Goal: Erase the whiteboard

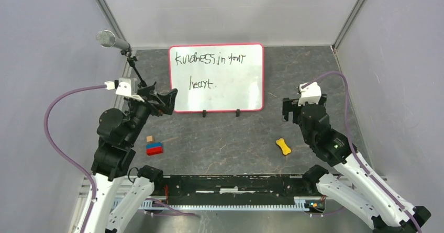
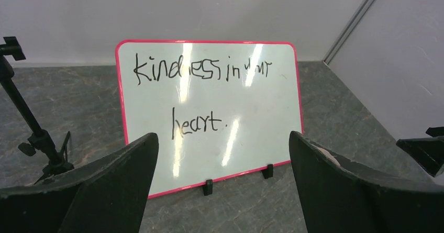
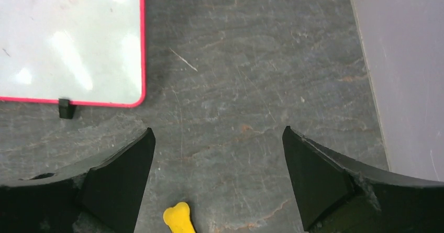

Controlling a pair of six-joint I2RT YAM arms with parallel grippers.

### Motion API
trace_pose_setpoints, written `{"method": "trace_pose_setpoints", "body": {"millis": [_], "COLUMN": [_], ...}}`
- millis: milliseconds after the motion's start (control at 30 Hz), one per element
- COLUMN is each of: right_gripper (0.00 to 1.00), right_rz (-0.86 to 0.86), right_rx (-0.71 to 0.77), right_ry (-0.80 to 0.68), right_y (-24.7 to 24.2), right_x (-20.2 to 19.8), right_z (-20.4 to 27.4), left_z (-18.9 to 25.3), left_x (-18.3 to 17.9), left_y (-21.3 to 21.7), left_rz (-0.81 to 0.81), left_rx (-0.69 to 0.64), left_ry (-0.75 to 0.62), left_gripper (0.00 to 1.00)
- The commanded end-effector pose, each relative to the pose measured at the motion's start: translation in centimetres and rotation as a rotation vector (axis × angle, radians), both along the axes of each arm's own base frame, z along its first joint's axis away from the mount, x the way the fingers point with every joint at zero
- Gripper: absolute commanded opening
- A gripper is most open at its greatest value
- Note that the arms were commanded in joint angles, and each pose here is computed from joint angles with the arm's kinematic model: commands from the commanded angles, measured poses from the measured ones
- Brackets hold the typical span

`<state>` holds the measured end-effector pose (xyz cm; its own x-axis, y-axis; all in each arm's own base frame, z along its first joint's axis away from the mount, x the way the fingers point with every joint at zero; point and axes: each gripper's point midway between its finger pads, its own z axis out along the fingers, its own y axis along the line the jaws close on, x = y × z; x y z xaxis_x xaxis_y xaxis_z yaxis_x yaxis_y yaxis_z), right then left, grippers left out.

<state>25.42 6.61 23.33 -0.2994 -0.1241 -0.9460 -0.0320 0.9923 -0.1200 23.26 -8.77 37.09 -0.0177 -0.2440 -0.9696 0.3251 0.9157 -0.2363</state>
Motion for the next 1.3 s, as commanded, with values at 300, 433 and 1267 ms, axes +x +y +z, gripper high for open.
{"method": "trace_pose_setpoints", "body": {"millis": [300, 433, 1267], "right_gripper": [0.98, 0.98, 0.75], "right_rz": [0.062, 0.055, 0.129], "right_rx": [0.036, 0.050, 0.065], "right_ry": [0.264, 0.380, 0.668], "right_y": [2.8, 2.8, 3.6], "right_x": [-0.8, -1.5, -7.6], "right_z": [-9.9, -14.5, -21.5], "left_z": [-3.3, -3.6, -6.6], "left_x": [1.1, 1.2, 1.5], "left_y": [-0.8, -1.1, -3.6], "left_rz": [-0.034, -0.045, -0.167], "left_rx": [0.047, 0.048, 0.036], "left_ry": [0.084, 0.074, 0.153], "left_gripper": [1.00, 1.00, 1.00]}}
